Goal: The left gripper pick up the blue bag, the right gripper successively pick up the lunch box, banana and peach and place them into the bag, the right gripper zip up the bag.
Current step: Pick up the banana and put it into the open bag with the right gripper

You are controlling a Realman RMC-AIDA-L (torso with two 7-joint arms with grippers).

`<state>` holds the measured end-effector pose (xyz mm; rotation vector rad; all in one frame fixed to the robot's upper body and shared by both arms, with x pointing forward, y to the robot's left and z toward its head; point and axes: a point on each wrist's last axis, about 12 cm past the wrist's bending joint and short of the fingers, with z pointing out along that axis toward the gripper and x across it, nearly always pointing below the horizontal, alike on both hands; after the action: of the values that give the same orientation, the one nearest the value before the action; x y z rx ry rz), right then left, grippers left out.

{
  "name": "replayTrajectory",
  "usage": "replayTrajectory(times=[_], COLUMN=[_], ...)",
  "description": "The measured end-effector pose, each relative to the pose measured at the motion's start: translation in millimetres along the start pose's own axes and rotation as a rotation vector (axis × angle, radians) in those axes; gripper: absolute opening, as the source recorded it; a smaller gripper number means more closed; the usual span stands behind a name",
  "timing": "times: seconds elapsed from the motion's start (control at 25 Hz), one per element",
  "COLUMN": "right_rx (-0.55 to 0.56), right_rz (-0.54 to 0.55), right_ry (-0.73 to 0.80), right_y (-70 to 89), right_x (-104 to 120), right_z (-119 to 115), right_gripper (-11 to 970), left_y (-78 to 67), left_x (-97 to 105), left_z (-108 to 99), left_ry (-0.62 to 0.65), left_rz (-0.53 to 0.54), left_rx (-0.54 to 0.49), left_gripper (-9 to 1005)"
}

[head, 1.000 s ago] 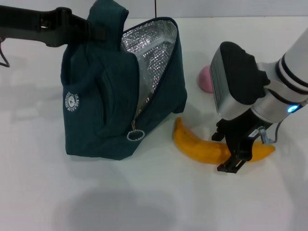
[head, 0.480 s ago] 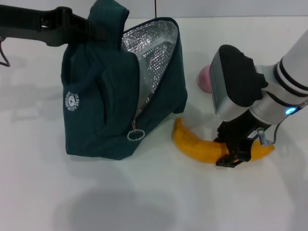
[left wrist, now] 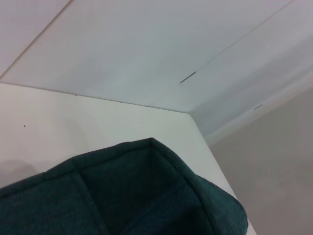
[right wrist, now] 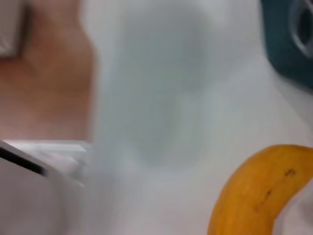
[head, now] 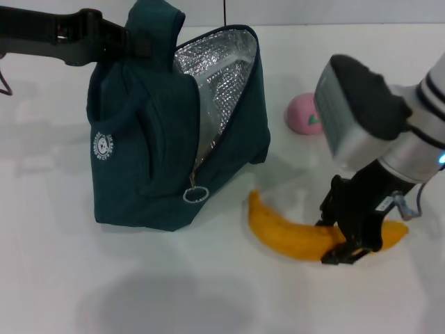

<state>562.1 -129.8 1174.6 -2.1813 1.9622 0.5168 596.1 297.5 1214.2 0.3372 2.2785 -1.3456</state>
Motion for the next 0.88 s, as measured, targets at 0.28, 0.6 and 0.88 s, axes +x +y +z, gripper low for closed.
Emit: replayTrajectory(times=[0.28, 0.6, 0.88], right_rx=[-0.167, -0.280, -0.196], right_rz=[-0.045, -0.025, 0.199], right_ry=[-0.278, -0.654, -1.046], right_y=[18.1, 22.0, 2.2], right_x=[-5.0, 18.9, 58.4], right_z=[-41.9, -80.8, -80.9], right_gripper=[419, 423, 425], left_y=[-0.3, -2.2, -2.1], left_x=[0.5, -0.7, 1.5], left_z=[1.6, 2.1, 6.5], left_ry=[0.001, -0.008, 0.016], left_rz=[-0.003, 0.002, -0.002], left_rx=[0.004, 0.021, 0.023], left_gripper=[45, 46, 47])
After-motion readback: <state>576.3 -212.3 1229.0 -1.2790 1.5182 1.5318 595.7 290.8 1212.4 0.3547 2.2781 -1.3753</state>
